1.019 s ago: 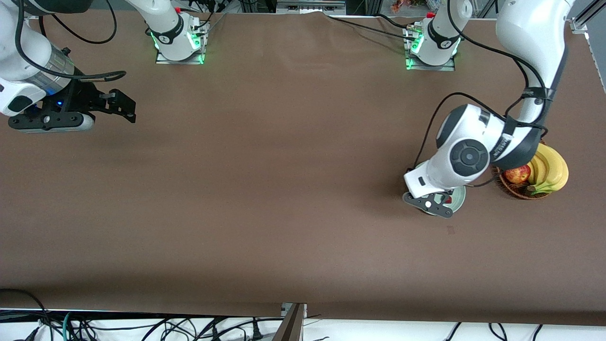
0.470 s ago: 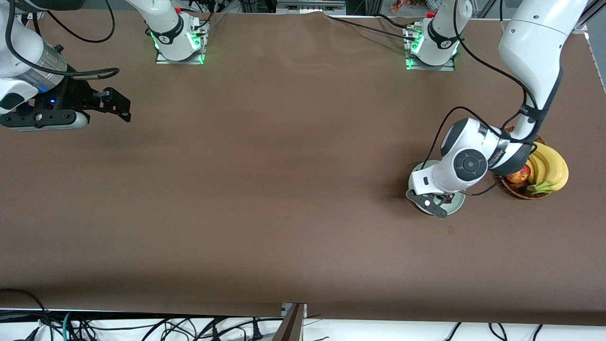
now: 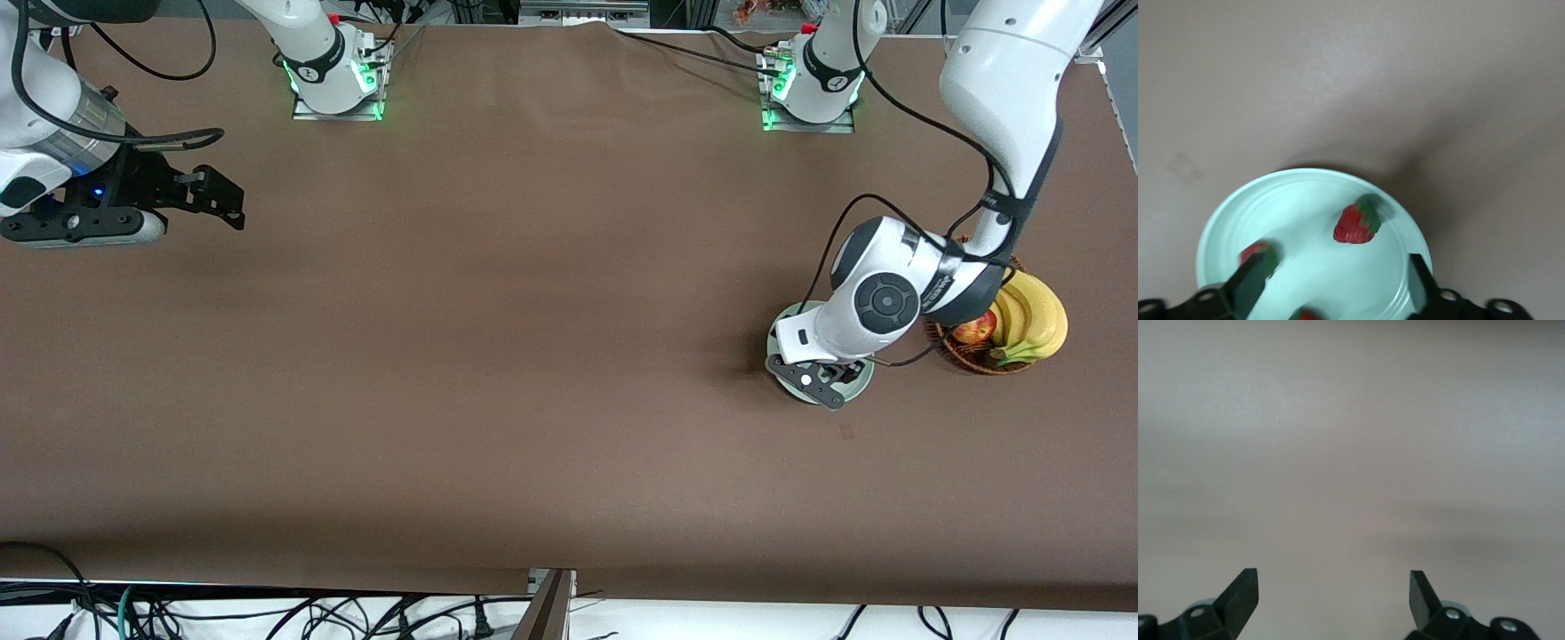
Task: Collect all strawberries into plate
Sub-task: 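Open the left gripper to release the strawberry onto the plate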
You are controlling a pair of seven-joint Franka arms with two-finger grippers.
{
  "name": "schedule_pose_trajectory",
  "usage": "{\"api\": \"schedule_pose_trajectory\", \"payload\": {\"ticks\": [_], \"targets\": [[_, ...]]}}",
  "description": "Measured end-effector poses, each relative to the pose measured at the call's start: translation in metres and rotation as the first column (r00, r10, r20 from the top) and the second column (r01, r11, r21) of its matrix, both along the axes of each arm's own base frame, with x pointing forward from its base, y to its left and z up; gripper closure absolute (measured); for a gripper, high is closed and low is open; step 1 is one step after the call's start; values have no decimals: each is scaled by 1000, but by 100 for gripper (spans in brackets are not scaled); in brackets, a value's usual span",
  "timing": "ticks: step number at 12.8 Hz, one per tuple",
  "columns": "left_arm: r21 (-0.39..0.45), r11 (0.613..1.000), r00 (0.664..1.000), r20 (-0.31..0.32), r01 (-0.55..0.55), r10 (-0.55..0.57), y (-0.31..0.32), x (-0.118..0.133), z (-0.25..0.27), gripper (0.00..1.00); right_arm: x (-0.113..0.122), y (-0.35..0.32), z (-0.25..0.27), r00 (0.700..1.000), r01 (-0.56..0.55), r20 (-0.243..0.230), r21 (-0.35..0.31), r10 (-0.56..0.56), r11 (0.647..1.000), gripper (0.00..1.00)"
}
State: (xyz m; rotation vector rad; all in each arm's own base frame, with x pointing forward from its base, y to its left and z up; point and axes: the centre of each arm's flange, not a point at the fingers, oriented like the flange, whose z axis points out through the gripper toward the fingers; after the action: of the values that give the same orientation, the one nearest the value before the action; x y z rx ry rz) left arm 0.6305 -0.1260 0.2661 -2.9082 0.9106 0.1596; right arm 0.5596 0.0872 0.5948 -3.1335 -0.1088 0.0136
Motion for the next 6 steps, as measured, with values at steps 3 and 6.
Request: {"api": "schedule_pose_trajectory", "payload": {"ticks": [3, 6], "targets": [[27, 997, 997, -4, -75, 75, -4, -4, 96, 0, 2, -11, 0, 1000, -5, 1, 0, 5, 1000, 0], [34, 985, 985, -45, -168, 169, 6, -21, 204, 0, 3, -23, 0, 1000, -12, 3, 0, 12, 1000, 0]]}}
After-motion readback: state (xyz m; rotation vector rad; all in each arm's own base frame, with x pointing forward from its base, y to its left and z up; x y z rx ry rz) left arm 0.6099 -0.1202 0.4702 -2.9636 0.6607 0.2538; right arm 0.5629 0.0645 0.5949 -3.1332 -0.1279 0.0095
